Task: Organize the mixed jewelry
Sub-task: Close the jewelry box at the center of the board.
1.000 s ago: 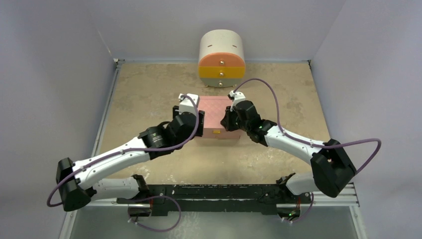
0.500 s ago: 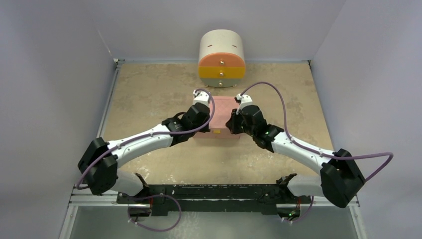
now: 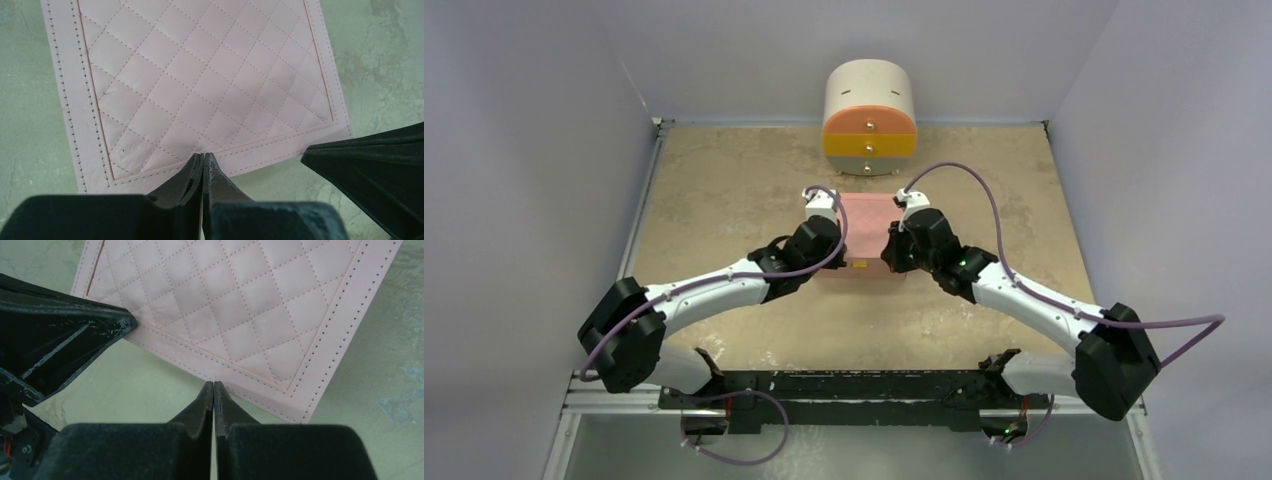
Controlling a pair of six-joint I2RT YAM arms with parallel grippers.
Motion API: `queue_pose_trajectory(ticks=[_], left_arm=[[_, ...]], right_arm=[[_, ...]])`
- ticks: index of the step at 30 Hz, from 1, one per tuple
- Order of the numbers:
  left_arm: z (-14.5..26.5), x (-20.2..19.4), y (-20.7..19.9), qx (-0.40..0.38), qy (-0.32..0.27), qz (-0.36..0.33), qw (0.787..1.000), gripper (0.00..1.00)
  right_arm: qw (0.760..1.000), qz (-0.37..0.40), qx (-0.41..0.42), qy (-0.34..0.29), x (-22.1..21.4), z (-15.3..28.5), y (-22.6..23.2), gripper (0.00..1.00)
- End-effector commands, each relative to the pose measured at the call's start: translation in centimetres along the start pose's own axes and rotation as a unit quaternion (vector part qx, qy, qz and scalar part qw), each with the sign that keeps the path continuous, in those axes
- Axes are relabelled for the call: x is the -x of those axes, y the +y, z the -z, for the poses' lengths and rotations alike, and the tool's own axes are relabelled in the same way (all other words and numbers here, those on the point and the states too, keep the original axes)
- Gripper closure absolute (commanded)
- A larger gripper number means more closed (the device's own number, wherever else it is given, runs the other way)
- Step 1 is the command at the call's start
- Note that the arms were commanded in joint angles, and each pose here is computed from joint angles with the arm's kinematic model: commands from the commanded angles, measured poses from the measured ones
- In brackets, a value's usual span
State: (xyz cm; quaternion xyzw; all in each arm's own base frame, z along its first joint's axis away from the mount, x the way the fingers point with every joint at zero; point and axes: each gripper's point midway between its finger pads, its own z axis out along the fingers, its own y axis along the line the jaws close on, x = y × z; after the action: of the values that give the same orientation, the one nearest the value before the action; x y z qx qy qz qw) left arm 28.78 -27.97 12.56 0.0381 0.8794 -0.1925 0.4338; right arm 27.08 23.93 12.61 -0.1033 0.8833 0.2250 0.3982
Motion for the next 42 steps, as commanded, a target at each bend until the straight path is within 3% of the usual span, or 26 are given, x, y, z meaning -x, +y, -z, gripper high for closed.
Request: queue_pose_trajectory(ticks=[1,12,16,19,23,27,30,37,42], left_arm=[[0.1,-6.0,3.7,0.044,0.083,-0.014,0.995,1.00],[0.4,-8.1,4.5,0.037,0.104,-0.017,0.994,1.00],[0.7,-8.1,4.4,0.031,0.102,-0.014,0.994,1.00],[0.8,-8.4,4.5,0.029,0.104,-0.014,0.994,1.00],[0.8,-9.1,4.5,0.022,0.112,-0.010,0.993,1.00],[0.8,-9.4,4.5,0.020,0.117,-0.011,0.993,1.00],[1.0,-9.3,4.5,0.019,0.116,-0.011,0.993,1.00],[1.1,-8.2,4.0,0.013,0.104,-0.007,0.994,1.00],[1.0,-8.1,3.8,0.011,0.103,-0.008,0.995,1.00]], right_arm=[[1.000,0.021,-0.008,0.019,1.4,1.6,0.7,1.00],[0.997,0.042,0.032,-0.057,10.0,3.7,5.6,1.00],[0.996,0.038,0.041,-0.072,10.4,3.7,6.3,1.00],[0.998,0.012,0.033,-0.045,5.8,1.2,4.7,1.00],[0.998,-0.053,-0.004,0.042,-6.2,-4.0,0.2,1.00],[0.991,-0.094,-0.031,0.093,-13.1,-4.8,-2.6,1.00],[0.994,-0.079,-0.038,0.071,-11.0,-3.9,-2.5,1.00],[0.999,-0.039,-0.021,-0.024,-1.0,0.4,0.3,1.00],[0.998,-0.035,-0.003,-0.055,1.9,1.8,1.6,1.00]])
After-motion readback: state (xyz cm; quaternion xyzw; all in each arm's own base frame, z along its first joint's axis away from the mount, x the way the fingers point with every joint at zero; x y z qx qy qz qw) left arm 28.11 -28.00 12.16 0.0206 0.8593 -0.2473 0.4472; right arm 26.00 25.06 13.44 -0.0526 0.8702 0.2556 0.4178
